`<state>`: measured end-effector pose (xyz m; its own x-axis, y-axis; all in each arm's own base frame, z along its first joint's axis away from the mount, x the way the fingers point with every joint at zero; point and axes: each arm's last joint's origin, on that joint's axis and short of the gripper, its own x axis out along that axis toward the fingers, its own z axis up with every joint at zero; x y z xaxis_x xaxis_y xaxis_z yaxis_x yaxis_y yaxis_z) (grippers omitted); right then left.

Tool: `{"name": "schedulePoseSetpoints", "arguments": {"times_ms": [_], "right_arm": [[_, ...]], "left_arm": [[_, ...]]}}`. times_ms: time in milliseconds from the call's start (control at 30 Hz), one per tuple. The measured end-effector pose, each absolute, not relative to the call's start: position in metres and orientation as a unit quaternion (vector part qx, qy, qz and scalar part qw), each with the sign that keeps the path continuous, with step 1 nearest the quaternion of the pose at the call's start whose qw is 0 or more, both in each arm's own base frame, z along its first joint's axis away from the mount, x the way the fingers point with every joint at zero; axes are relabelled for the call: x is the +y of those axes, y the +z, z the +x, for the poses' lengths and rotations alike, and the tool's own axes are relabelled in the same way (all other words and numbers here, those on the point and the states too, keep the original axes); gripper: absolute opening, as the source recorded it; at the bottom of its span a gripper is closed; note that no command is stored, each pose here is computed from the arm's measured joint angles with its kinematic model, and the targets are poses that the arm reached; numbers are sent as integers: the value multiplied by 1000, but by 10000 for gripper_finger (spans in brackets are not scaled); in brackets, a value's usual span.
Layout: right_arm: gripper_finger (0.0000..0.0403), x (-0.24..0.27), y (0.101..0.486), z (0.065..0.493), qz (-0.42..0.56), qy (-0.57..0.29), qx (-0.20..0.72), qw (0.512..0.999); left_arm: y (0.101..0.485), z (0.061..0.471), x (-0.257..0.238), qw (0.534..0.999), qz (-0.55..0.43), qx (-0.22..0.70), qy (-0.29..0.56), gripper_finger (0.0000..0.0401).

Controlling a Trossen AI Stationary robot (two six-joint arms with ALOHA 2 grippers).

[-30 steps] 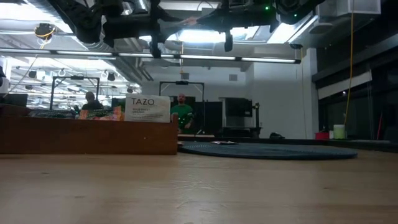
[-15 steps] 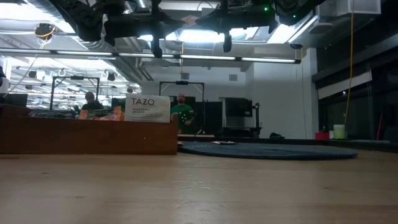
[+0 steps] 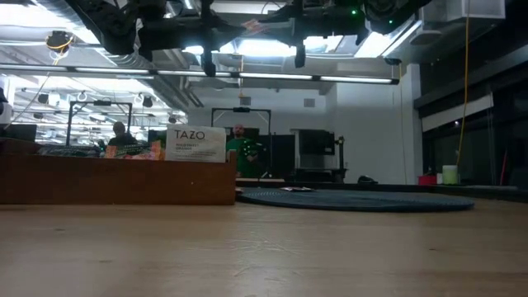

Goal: Pick & Place Tea
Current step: Put the orange tea bag into the middle section of the wooden organizer

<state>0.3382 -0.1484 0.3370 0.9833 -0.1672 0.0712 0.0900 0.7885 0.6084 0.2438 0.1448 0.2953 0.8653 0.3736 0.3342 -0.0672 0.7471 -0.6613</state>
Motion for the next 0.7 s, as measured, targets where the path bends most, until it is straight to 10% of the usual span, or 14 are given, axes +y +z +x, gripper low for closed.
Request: {"name": "schedulePoseSetpoints", "arguments": {"times_ms": [700], "right_arm": [[146,-147,309,334,341,-18,100,935]], "left_arm": [[298,229,146,929,-328,-144,92,2]]}}
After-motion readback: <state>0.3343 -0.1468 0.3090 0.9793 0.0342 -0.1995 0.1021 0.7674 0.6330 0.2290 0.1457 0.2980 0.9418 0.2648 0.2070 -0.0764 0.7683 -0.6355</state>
